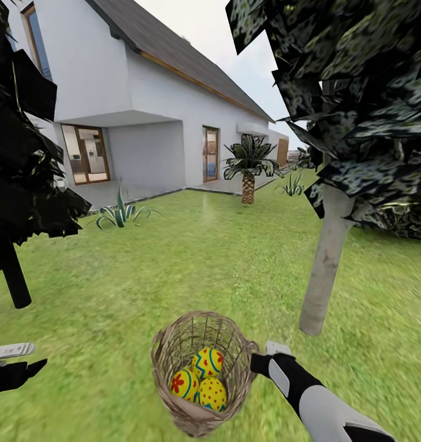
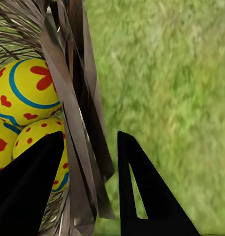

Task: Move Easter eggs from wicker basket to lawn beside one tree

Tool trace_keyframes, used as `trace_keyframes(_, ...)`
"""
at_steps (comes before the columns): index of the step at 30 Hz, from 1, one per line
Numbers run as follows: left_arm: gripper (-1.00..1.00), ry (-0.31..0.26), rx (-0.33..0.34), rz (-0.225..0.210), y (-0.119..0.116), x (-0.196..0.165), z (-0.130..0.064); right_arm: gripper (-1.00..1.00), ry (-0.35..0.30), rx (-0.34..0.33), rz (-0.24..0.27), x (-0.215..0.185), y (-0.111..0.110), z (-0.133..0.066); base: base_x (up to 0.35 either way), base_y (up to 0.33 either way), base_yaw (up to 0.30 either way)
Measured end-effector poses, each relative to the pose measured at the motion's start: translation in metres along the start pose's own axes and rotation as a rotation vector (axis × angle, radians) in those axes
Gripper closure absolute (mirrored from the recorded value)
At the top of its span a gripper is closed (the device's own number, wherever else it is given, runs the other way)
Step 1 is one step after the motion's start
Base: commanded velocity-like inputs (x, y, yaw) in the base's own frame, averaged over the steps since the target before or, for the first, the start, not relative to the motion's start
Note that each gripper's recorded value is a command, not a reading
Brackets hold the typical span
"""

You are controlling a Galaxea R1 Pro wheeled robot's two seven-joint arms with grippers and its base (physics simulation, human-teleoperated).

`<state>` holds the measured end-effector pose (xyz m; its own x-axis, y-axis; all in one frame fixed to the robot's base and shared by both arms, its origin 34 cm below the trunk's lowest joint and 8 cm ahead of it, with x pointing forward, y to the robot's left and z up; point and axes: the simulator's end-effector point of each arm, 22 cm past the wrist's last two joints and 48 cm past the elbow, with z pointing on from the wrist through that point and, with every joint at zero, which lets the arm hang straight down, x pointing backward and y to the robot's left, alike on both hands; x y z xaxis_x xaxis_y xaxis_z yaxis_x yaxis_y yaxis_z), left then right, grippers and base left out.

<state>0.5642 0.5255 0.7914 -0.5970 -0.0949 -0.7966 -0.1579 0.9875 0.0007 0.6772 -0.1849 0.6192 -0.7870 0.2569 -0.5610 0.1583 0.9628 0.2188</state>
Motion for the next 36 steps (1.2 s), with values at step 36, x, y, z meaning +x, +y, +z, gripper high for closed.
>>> trace_keyframes(36, -1.0, -0.002, -0.003, 0.001, 0.002, 0.06, 0.035, 1.0, 0.027, -0.003, 0.013, 0.051, -0.018, 0.05, 0.0, 0.0, 0.0)
